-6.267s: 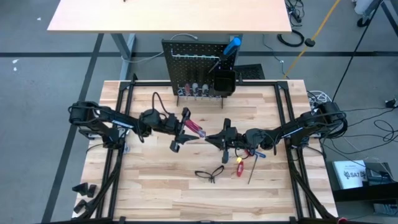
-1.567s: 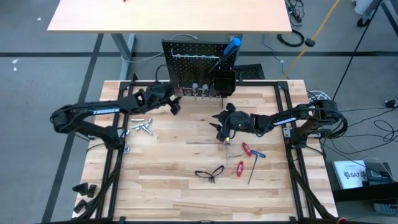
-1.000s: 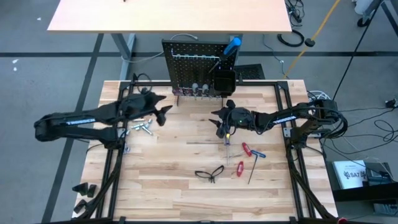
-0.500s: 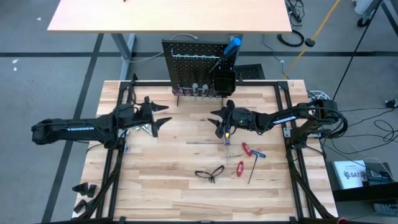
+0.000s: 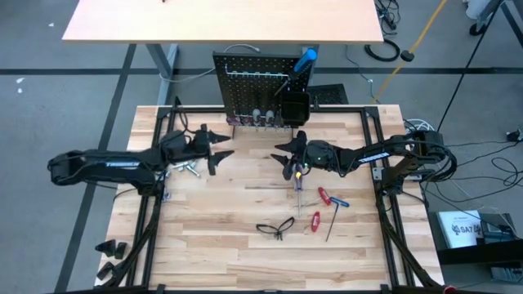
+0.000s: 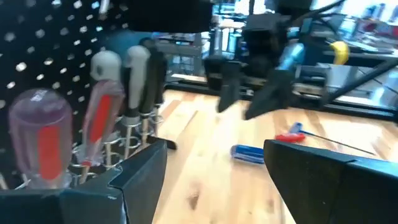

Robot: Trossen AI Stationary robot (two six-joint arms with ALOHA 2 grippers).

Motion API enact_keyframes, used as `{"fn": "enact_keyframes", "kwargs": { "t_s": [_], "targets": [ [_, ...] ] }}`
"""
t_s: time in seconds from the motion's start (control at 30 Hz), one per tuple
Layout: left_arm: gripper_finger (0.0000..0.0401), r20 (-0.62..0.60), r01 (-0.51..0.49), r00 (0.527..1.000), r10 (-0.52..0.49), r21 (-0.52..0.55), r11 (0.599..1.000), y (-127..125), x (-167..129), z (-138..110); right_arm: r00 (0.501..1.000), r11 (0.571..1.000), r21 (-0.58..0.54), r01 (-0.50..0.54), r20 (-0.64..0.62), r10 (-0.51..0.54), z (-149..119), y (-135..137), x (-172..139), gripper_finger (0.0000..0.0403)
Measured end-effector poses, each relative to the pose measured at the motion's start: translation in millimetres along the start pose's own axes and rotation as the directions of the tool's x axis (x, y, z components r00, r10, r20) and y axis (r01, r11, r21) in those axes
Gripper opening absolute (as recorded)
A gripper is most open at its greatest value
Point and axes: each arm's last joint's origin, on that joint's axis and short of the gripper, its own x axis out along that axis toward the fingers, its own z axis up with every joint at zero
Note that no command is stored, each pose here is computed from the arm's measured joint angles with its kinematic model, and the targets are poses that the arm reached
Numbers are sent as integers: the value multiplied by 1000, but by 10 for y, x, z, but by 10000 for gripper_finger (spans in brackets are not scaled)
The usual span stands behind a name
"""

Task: Hang tools onto peg board
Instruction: Hang the red screwdriver onto the peg board

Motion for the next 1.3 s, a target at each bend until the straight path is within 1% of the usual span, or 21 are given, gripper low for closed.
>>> {"fn": "enact_keyframes", "kwargs": {
  "t_s": [0.1,0.2,0.27,0.37,0.43,0.5,0.67,0.73,0.83,0.93,1.1,1.2,1.3],
  "targets": [
    [264,27,-20,999,20,1,1000,59,97,-42,1000,1000,0,0,-1,0,-1,0,0,171],
    [239,60,-41,997,41,-1,999,119,177,-77,1000,1000,0,0,-1,0,-1,0,0,171],
    [219,60,-46,997,47,-19,999,157,247,-91,1000,1000,-1,0,-1,0,-1,0,0,171],
    [185,34,3,999,-2,-25,1000,193,370,-102,1000,1000,-1,1,-1,-1,-1,0,0,171],
    [158,18,21,1000,-21,-29,999,214,457,-106,1000,1000,-4,1,-2,-1,-2,-1,0,171],
    [125,6,15,1000,-15,-28,1000,236,538,-109,1000,1000,-4,1,-2,-1,-2,-1,0,171],
    [34,-21,-61,998,61,-7,998,289,679,-143,1000,1000,-7,3,-8,-3,-8,-2,0,171],
    [10,-26,-107,994,107,-2,994,307,696,-166,1000,1000,-12,5,-18,-5,-18,-4,0,171],
    [12,-11,-170,985,170,2,985,328,705,-168,999,1000,-16,9,-36,-9,-61,-8,22,171],
    [13,15,-176,984,175,20,984,334,705,-144,998,1000,-15,13,-55,-14,-148,-15,75,171],
    [4,38,-192,981,191,45,980,376,695,-122,997,1000,16,18,-76,-17,-338,-28,192,171],
    [5,52,-212,976,209,47,976,429,681,-107,999,1000,22,12,-49,-11,-373,-27,231,171],
    [5,66,-243,969,240,46,969,510,658,-93,1000,1000,15,2,-8,-2,-342,-19,237,171]
  ]
}}
